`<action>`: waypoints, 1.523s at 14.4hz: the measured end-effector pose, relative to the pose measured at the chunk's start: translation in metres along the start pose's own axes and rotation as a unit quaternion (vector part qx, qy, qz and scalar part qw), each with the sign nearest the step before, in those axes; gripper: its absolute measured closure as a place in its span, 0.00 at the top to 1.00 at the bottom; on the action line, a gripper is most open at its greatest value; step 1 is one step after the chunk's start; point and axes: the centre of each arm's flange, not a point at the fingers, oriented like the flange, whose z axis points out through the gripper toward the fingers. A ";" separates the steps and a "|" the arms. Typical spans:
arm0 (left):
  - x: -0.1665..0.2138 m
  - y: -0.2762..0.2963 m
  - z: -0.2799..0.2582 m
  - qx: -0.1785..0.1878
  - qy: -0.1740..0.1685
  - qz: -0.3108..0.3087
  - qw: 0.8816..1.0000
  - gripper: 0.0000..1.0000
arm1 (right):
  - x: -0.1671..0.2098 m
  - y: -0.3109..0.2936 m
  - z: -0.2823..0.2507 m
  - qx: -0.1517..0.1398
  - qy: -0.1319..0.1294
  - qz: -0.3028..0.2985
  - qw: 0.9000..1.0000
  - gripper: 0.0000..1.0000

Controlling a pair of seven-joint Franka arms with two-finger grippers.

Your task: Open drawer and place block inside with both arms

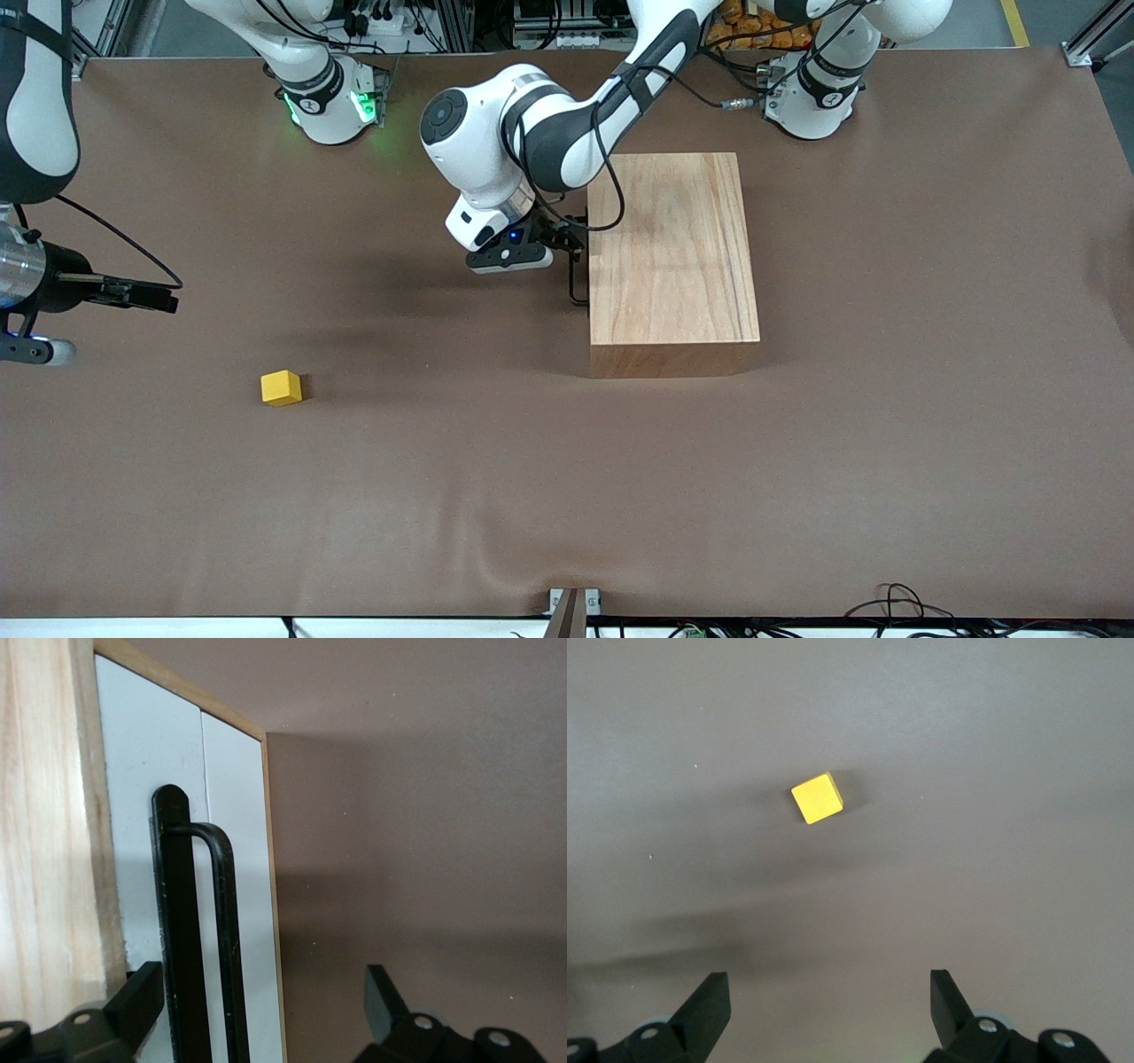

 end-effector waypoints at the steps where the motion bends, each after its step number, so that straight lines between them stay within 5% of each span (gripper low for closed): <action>1: 0.000 0.001 0.002 0.001 -0.001 0.000 1.000 1.00 | 0.001 0.007 0.000 0.001 0.001 0.005 1.000 1.00; 12: -0.003 0.014 0.037 0.014 -0.007 0.007 1.000 1.00 | 0.011 0.017 0.031 0.006 0.008 -0.003 1.000 1.00; 22: -0.006 0.043 0.035 -0.055 0.031 0.020 0.998 1.00 | 0.016 0.010 0.041 0.006 0.028 -0.022 0.999 1.00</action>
